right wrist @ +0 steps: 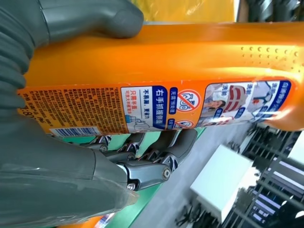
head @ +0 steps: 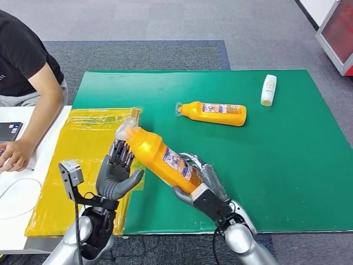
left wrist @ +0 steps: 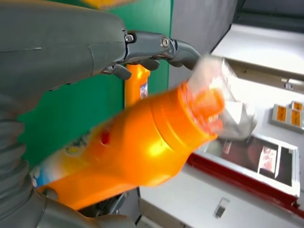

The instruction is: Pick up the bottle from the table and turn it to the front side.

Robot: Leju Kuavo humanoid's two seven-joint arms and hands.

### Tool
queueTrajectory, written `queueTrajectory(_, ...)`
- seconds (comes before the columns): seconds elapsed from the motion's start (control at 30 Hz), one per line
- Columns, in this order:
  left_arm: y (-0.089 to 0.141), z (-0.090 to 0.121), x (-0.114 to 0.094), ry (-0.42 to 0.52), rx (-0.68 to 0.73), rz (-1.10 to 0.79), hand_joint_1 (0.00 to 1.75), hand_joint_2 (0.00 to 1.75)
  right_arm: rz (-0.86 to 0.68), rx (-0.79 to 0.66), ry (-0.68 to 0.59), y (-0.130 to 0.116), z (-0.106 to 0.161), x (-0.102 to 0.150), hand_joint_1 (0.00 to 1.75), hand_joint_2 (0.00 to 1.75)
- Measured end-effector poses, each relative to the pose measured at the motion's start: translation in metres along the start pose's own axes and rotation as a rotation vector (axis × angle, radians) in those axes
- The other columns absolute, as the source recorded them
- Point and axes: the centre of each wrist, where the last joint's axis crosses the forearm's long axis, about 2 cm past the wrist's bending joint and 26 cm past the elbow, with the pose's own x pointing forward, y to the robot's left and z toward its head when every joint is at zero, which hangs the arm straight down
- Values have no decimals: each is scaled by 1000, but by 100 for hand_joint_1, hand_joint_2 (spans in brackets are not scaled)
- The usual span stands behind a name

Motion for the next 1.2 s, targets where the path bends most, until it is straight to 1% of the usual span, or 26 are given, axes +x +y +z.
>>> queueTrajectory(0.2, -3, -2, -3, 20, -7, 61, 0, 175, -30, -4, -14, 1, -1, 3, 175, 175)
queueTrajectory(0.4, -2, -8, -3, 26, -6, 83, 0, 175, -29, -1, -24, 2, -2, 5, 175, 175)
queueTrajectory(0.87, -3, -22, 0, 6, -43, 87, 0, 175, 66, 25, -76, 3, -9, 9, 175, 175)
queueTrajectory(1.2, -3, -31, 0, 28, -71, 111, 0, 175, 84, 35, -96, 2, -13, 12, 175, 175)
